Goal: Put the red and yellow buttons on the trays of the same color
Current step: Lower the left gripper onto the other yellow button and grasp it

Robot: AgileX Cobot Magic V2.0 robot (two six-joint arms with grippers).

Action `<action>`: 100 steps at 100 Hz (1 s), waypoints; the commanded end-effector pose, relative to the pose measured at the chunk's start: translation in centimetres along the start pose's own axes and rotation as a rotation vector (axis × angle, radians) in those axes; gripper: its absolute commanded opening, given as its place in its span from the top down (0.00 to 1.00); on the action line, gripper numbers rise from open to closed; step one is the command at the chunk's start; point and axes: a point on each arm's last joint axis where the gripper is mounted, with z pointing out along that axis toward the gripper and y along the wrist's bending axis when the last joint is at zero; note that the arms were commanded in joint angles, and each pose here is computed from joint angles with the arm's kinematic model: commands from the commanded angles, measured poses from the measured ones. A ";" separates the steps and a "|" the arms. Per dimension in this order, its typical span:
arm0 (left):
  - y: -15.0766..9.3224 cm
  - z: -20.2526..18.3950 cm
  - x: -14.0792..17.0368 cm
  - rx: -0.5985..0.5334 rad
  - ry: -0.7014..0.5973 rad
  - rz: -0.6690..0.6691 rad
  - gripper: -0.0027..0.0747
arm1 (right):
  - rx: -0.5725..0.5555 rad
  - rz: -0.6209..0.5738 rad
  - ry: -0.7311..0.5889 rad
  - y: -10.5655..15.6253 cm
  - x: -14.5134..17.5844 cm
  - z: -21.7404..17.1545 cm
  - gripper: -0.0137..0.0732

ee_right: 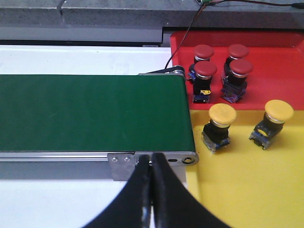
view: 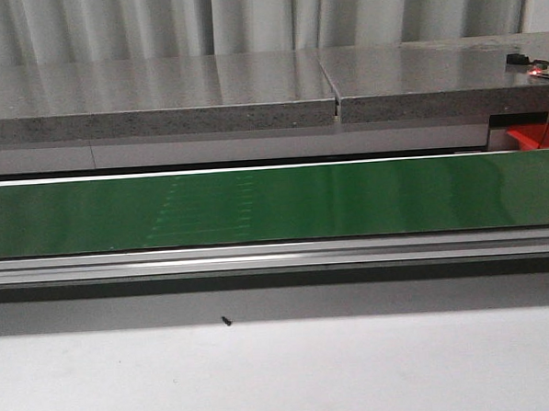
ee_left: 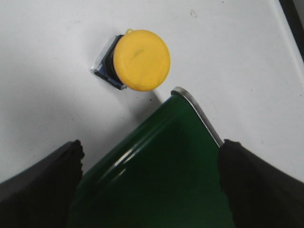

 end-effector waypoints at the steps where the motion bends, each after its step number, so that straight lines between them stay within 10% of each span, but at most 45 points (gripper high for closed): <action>1: -1.4 -1.6 -1.4 0.076 -0.104 -0.036 0.25 | 0.001 -0.002 -0.093 0.0 -1.4 -0.3 0.91; 83: -1.8 2.7 -4.2 0.074 -0.094 -0.110 0.25 | 0.001 -0.002 -0.093 0.0 -1.4 -0.3 0.91; 100: -1.7 2.9 -4.1 0.070 -0.085 -0.111 0.40 | 0.001 -0.002 -0.093 0.0 -1.4 -0.3 0.91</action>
